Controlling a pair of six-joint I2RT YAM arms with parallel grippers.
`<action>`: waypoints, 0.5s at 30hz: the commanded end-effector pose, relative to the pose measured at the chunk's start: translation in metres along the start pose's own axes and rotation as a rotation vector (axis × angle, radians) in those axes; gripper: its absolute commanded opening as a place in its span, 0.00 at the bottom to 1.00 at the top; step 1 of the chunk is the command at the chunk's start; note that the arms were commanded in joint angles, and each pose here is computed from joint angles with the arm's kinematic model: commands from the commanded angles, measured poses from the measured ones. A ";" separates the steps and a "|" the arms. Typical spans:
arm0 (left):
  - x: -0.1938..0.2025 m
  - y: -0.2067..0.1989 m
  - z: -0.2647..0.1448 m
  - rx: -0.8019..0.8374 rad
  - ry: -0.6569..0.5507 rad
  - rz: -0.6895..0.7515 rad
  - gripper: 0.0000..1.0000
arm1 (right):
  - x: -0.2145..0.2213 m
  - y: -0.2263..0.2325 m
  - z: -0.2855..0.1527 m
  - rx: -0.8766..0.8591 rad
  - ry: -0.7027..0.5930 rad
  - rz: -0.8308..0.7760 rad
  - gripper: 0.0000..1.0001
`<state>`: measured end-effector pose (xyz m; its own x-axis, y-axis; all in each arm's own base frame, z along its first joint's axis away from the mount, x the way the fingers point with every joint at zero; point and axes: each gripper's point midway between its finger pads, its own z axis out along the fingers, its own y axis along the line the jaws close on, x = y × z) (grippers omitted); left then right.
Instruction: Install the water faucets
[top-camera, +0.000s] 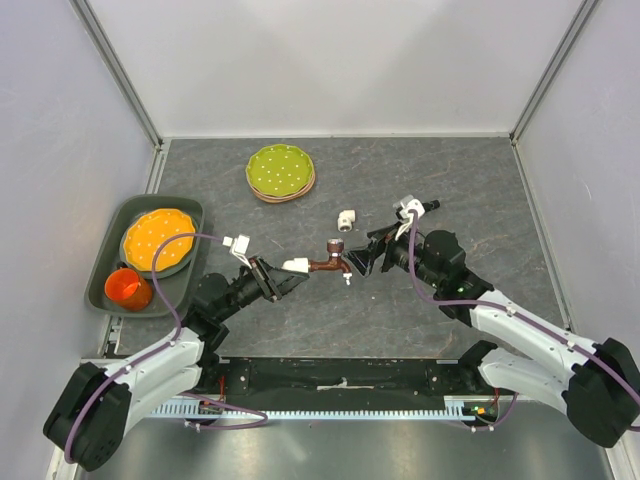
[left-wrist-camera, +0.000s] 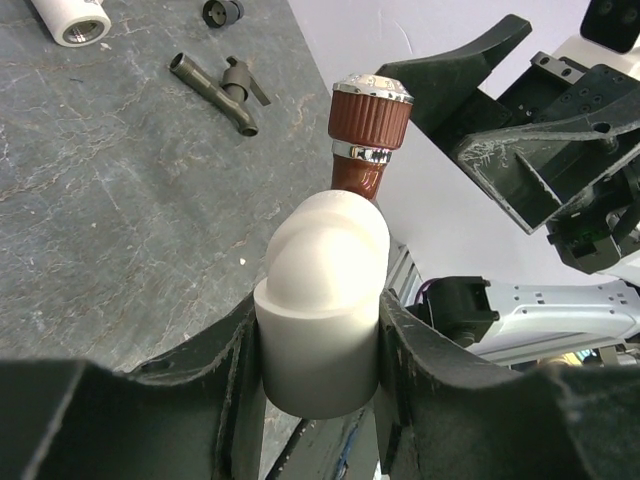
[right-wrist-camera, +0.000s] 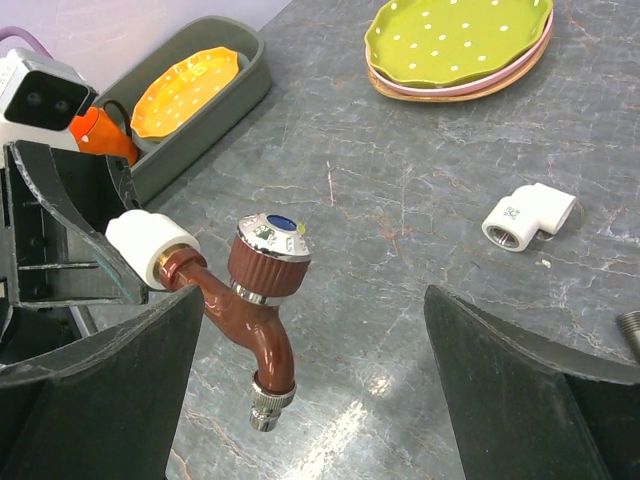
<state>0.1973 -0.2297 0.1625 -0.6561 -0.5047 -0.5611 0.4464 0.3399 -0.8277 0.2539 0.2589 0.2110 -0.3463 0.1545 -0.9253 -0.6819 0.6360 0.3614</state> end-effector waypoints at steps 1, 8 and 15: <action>-0.022 -0.039 0.003 0.136 -0.052 0.079 0.02 | -0.012 -0.001 0.005 -0.001 -0.044 -0.038 0.98; -0.019 -0.062 -0.003 0.243 -0.021 0.177 0.02 | -0.005 -0.009 0.016 0.032 -0.032 0.005 0.98; -0.015 -0.077 -0.011 0.321 -0.009 0.252 0.02 | 0.011 -0.027 0.025 0.121 0.033 0.034 0.98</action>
<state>0.1796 -0.2352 0.1805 -0.6354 -0.4380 -0.6360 0.5721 0.2863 -0.7686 0.2713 0.2614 0.1790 -0.4021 0.1330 -0.9059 -0.6189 0.6897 0.3759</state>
